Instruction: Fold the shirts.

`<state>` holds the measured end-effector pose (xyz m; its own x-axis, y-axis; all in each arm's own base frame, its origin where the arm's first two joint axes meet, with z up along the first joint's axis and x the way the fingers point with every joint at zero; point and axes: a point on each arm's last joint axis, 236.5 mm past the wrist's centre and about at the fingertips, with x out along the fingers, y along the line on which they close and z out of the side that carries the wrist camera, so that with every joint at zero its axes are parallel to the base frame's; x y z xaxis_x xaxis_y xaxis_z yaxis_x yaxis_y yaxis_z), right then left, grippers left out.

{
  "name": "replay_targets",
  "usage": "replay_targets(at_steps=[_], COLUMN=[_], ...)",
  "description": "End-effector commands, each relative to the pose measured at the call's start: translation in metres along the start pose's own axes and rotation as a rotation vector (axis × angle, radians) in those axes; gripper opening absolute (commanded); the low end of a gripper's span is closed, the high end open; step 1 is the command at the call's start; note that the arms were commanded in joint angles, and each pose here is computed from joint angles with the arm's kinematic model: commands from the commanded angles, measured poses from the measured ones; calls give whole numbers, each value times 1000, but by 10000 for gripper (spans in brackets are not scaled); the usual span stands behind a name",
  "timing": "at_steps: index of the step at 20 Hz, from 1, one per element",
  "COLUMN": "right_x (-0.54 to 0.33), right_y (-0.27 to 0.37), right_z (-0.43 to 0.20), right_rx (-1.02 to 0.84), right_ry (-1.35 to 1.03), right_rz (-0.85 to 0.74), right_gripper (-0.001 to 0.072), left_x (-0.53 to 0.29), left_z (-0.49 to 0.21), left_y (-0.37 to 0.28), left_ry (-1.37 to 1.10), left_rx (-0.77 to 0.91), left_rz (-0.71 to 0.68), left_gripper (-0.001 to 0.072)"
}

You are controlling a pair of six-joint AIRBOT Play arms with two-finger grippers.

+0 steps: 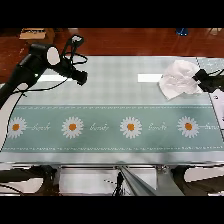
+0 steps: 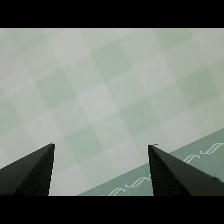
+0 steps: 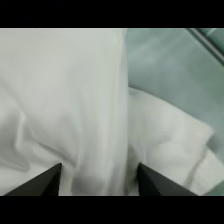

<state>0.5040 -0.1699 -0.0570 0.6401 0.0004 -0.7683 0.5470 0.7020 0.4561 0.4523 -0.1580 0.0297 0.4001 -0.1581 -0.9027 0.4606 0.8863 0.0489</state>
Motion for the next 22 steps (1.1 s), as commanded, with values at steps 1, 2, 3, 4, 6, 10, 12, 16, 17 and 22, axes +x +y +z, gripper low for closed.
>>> replay_targets(at_steps=[1, 2, 3, 4, 6, 10, 12, 16, 17, 22], right_x=[13, 16, 18, 18, 5, -102, -194, -380, -414, -480], right_y=[22, 26, 32, 42, 73, 185, 249, 333, 340, 319], right_z=[-20, -25, -33, -39, -38, 7, 21, 0, -11, -39], right_rx=[-18, -39, -61, -85, -202, -531, -651, -799, -814, -810], right_ry=[62, 72, 91, 106, 101, -93, -251, -535, -574, -593], right_rz=[102, 101, 107, 121, 174, 348, 452, 664, 705, 682], right_gripper=[512, 499, 282, 61, 36, 36, 35, 35, 35, 35], left_x=[0, 0, 0, -1, -7, -70, -129, -265, -292, -359], left_z=[1, 0, 0, 0, 3, 39, 66, 87, 83, 25], left_y=[0, 0, 0, 0, 2, 8, 11, 11, 10, -1], left_ry=[-2, -2, -1, -1, -2, -104, -222, -469, -514, -521], left_rx=[-1, -1, -1, -1, 1, 6, 9, 14, 15, -1], left_rz=[0, 0, 0, 0, 4, 27, 46, 86, 94, 91], left_gripper=[717, 717, 717, 717, 697, 463, 463, 464, 464, 465])
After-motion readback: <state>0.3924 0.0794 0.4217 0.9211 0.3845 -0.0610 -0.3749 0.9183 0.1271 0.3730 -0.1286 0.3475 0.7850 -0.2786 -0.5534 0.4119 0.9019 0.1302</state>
